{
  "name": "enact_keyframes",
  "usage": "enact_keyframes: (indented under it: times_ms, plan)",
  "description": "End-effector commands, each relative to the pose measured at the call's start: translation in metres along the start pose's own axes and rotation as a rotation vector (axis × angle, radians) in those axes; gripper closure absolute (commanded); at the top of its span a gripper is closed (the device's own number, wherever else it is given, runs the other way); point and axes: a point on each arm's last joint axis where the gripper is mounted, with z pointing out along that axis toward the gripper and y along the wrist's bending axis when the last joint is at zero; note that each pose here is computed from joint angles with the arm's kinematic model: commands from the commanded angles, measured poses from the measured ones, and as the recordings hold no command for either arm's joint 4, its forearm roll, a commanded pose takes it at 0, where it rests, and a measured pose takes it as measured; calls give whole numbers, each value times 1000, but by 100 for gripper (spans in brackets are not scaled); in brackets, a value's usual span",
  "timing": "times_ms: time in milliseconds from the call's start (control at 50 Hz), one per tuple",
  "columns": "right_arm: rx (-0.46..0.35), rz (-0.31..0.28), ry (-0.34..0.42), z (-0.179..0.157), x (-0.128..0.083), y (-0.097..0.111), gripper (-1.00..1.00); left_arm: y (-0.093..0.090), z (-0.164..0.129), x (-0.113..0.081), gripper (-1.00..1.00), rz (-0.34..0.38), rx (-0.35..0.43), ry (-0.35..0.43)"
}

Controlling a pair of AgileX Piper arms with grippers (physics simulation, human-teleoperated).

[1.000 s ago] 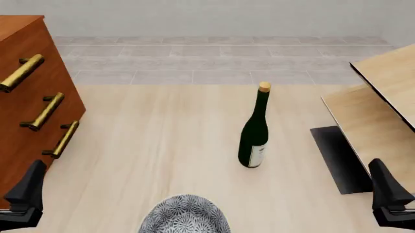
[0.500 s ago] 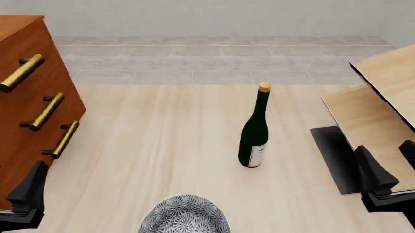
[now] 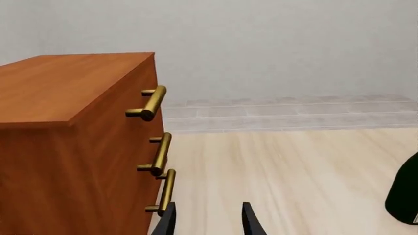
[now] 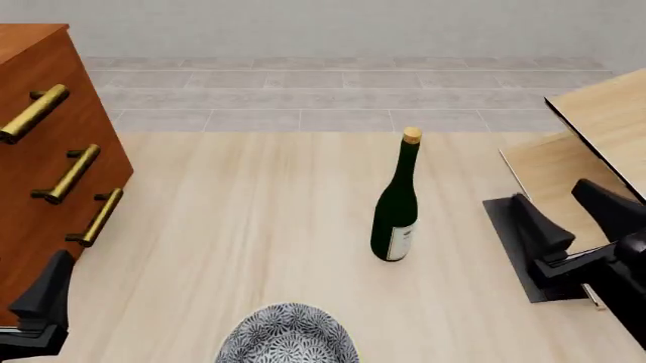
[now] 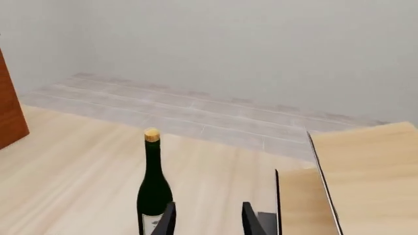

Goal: Put the wine bottle on the wine rack.

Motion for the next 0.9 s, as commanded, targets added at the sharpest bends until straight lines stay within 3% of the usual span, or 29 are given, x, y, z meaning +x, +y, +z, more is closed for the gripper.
enact_keyframes:
  times_ms: [20, 420, 900]
  plan:
    - [-42, 8, 0, 17, -10, 5, -100, 0, 0, -2, -100, 3, 3, -3]
    - [-145, 42, 9, 52, -10, 24, -100, 0, 1, -4, -100, 15, -2, -1]
    - [-171, 58, 52, 83, -12, 34, -100, 0, 1, -1, -100, 19, -1, 12]
